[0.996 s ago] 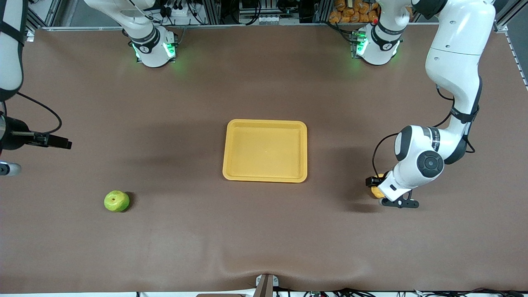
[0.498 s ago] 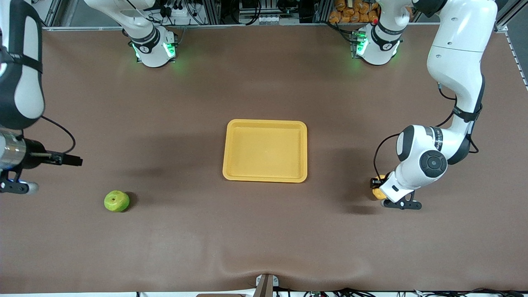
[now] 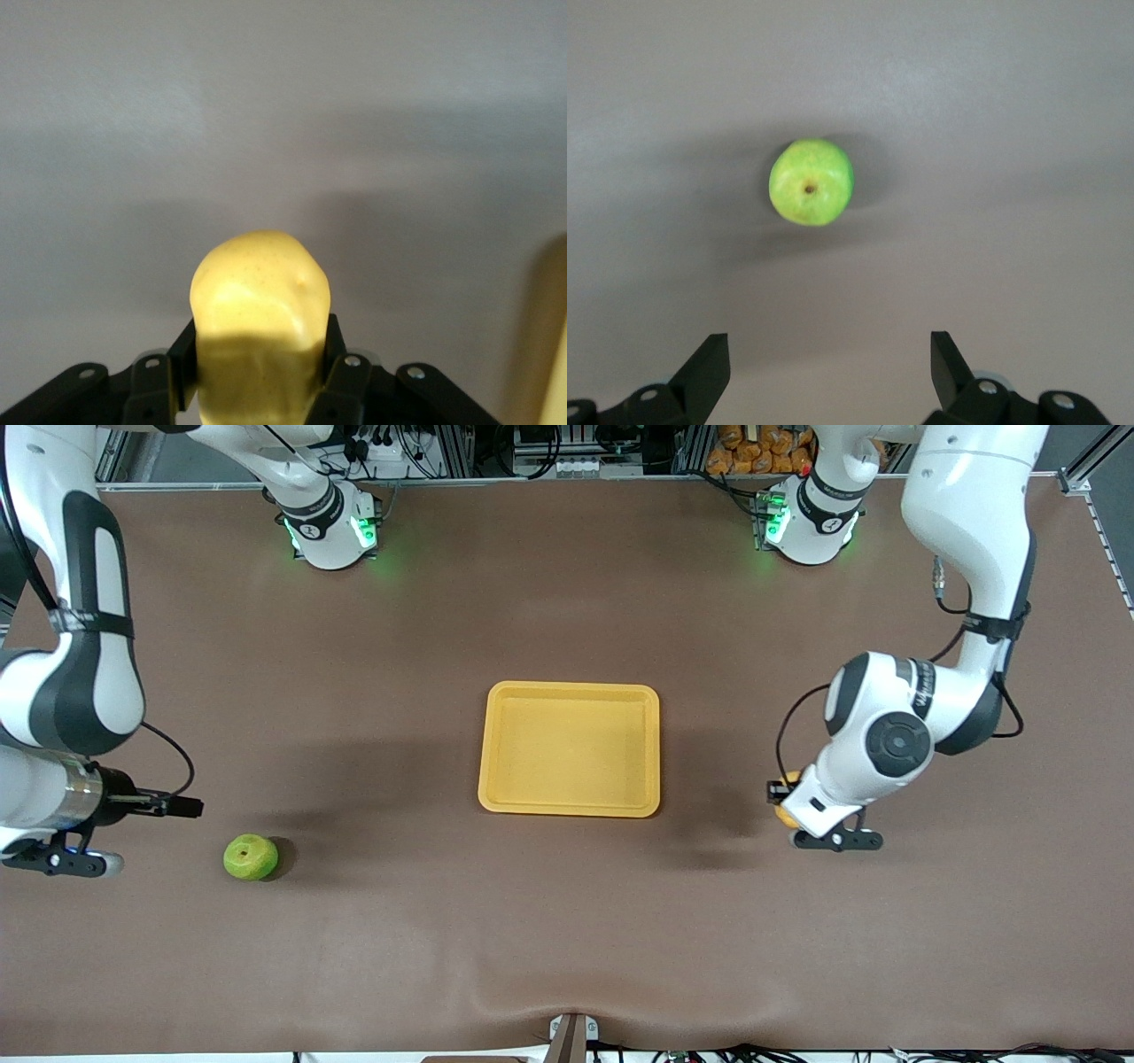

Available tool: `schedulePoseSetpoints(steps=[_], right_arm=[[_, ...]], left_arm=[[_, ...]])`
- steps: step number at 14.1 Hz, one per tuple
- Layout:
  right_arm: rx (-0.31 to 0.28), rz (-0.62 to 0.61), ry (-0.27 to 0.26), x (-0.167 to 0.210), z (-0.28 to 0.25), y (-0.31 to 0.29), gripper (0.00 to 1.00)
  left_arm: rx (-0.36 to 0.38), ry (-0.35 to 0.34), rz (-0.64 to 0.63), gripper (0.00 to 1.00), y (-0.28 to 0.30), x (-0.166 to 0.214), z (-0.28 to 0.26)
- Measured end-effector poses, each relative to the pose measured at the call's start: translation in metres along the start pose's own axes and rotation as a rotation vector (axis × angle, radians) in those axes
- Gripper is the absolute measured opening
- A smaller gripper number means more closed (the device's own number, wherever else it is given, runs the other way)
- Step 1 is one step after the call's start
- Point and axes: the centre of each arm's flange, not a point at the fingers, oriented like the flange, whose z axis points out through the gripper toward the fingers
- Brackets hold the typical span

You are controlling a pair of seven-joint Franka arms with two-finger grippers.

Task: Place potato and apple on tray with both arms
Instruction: 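Carry the potato over the tray while the right gripper grasps the apple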

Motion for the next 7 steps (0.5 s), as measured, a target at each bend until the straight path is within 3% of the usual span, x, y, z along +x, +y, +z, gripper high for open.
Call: schedulePoseSetpoints(steps=[7], right_arm=[[0.012,0.004,0.036,0.028,0.061,-0.006,1.0]], left_arm=[[0.023,-0.005,-0.049,0.55,0.117,-0.049,-0.019]])
